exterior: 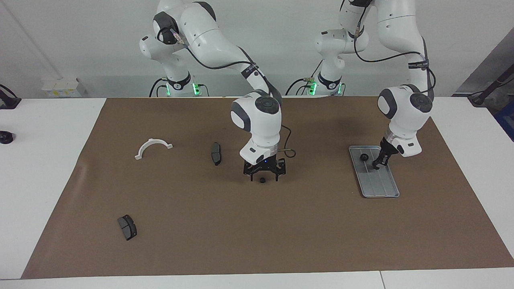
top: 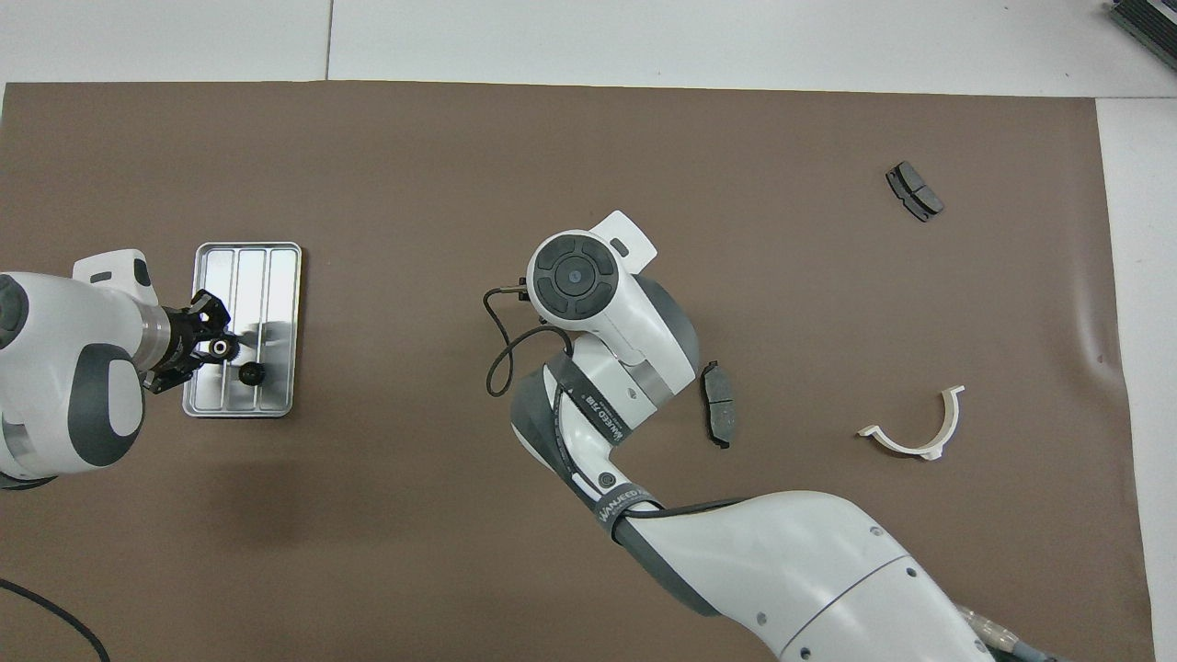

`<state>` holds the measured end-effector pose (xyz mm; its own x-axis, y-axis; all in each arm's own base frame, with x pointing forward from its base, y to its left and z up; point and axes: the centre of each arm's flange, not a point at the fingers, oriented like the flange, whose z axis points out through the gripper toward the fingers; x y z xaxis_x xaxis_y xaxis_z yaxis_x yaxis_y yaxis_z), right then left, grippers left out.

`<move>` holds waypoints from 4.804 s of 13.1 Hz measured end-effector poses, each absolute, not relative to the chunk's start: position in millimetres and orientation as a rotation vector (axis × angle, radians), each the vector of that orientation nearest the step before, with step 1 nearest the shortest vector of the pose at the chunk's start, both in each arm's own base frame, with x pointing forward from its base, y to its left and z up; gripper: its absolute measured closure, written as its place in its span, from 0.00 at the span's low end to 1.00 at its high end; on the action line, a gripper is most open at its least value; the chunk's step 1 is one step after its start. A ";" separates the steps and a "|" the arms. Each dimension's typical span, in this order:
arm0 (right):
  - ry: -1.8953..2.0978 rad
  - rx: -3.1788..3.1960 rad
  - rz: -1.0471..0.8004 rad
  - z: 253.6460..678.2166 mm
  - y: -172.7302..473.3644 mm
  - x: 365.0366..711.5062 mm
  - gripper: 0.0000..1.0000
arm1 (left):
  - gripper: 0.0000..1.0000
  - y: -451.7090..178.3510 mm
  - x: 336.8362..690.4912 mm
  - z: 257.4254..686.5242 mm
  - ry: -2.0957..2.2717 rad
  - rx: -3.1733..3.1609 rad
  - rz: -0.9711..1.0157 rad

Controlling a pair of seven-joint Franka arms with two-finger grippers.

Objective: Place bearing gear from tray to pile

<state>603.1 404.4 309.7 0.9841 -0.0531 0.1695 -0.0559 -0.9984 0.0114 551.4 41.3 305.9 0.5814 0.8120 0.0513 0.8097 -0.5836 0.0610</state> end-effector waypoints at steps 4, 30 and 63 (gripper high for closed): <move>-0.089 3.107 0.229 298.5 402.1 598.0 0.30 | 0.65 37.9 579.8 364.7 1.365 2.830 0.126; -0.198 3.104 0.238 308.8 335.1 637.8 0.76 | 0.65 -207.6 597.7 511.6 0.779 2.862 0.210; -0.558 2.939 -0.136 349.8 -10.5 670.9 0.11 | 0.00 -26.2 594.1 413.0 1.180 2.845 -0.017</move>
<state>670.9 -10.5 349.8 0.9269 -0.3702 -0.0615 -0.3569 -0.9203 0.1603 594.1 -26.2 413.0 0.7065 0.7069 -0.0340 0.7076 -0.7047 0.0523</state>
